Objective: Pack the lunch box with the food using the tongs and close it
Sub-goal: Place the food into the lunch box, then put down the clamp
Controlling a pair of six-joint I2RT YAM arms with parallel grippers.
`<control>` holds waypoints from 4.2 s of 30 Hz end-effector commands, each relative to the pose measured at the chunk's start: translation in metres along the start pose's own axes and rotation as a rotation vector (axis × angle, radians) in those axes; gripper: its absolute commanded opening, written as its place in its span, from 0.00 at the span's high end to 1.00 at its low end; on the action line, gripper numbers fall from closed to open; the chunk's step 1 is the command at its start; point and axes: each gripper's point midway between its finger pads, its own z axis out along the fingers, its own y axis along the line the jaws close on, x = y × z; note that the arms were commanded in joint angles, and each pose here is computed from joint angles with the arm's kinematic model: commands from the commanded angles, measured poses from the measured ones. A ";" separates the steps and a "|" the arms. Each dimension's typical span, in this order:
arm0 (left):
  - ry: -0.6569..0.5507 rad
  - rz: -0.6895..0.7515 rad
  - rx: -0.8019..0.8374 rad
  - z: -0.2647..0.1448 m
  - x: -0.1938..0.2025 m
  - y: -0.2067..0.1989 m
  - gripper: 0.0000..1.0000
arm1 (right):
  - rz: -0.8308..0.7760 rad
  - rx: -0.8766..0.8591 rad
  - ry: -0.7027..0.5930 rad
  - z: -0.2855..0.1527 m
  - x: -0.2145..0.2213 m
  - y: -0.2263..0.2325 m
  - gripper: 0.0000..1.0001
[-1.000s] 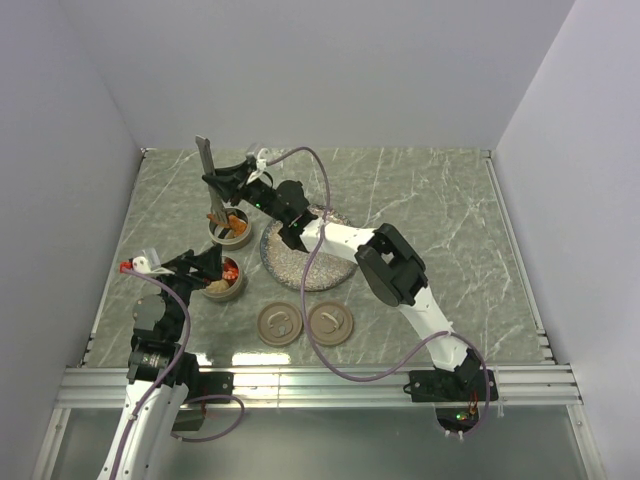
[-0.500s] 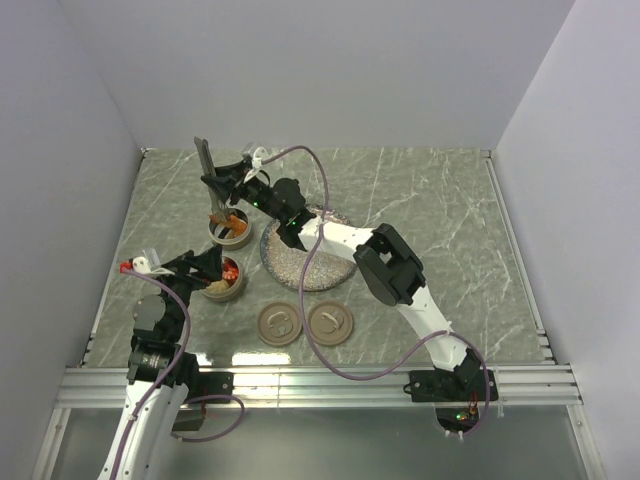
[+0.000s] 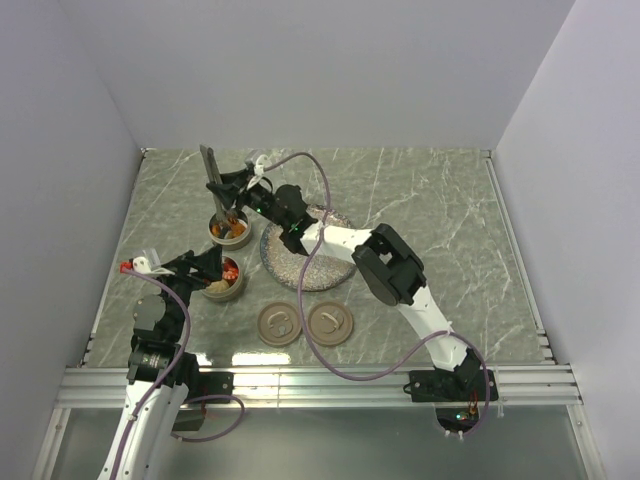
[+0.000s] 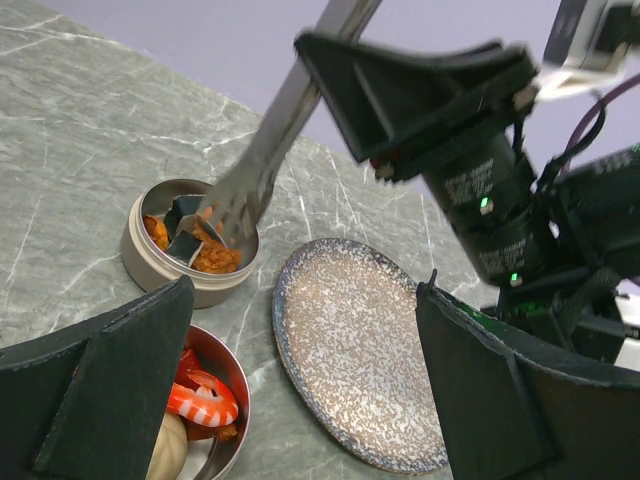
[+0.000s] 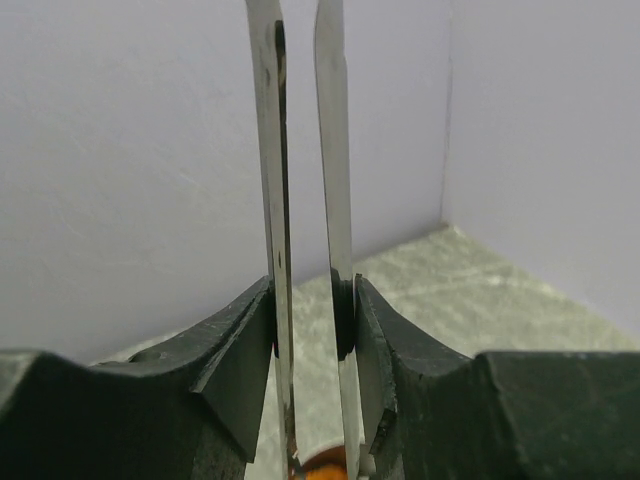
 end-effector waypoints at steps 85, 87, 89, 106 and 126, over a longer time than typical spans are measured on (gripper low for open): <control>-0.002 0.029 0.081 0.028 -0.002 -0.015 0.00 | 0.294 1.185 0.875 -0.453 0.035 -0.134 0.43; -0.001 0.029 0.078 0.028 -0.001 -0.015 0.00 | 0.297 1.187 0.875 -0.453 0.036 -0.134 0.38; 0.000 0.029 0.081 0.028 -0.001 -0.015 0.01 | 0.294 1.190 0.869 -0.453 0.034 -0.135 0.34; 0.066 0.062 0.409 0.006 0.018 -0.066 0.04 | 0.253 1.133 0.666 -0.439 -0.017 -0.125 0.06; 0.317 0.141 0.417 -0.032 0.118 -0.108 0.18 | 0.162 0.835 0.403 -0.396 -0.102 -0.085 0.06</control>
